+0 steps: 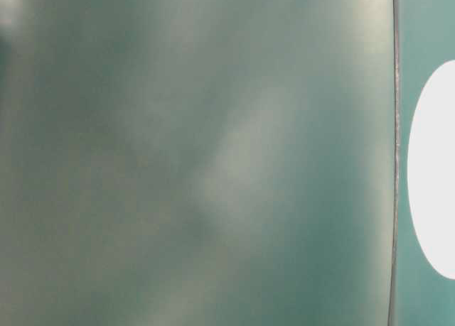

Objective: Scoop the yellow hexagonal prism block from the bowl with a spoon using the right arm.
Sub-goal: 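Move the right gripper to the red spoon handle in its rest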

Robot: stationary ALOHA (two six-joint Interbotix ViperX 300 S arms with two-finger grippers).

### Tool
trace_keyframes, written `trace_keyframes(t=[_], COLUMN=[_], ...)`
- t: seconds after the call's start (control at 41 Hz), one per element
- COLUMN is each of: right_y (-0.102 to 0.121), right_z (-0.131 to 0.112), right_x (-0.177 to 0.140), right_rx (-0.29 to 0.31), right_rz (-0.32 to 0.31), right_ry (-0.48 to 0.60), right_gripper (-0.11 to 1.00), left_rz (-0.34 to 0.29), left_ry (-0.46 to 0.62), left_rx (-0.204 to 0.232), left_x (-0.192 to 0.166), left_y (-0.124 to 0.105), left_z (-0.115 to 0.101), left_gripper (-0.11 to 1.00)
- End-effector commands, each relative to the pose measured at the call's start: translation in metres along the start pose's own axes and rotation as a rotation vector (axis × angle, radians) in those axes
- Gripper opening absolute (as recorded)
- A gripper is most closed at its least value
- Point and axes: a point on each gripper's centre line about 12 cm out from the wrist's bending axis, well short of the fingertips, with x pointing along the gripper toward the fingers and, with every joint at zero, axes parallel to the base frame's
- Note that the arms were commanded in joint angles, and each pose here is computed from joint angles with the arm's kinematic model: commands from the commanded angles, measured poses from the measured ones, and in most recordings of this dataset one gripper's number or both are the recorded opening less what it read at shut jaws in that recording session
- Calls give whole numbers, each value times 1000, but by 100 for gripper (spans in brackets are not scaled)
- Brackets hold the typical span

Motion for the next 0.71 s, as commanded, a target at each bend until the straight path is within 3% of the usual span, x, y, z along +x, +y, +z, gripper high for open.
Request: trace_keyframes(t=[0.0, 0.244, 0.317, 0.561, 0.683], right_y=[0, 0, 0, -1, -1], right_z=[4, 3, 2, -6, -14], right_x=[3, 3, 4, 6, 9], right_rx=[10, 24, 24, 27, 47], right_rz=[-3, -4, -4, -6, -6], right_ry=[-8, -2, 2, 44, 75], right_gripper=[-2, 0, 5, 50, 62], left_rz=[-2, -2, -2, -2, -2], left_ry=[-8, 9, 9, 17, 20], left_rx=[1, 1, 1, 4, 6], left_x=[3, 3, 3, 3, 3], left_y=[0, 0, 0, 0, 0], left_z=[7, 6, 6, 4, 4], left_gripper=[-1, -1, -1, -1, -1])
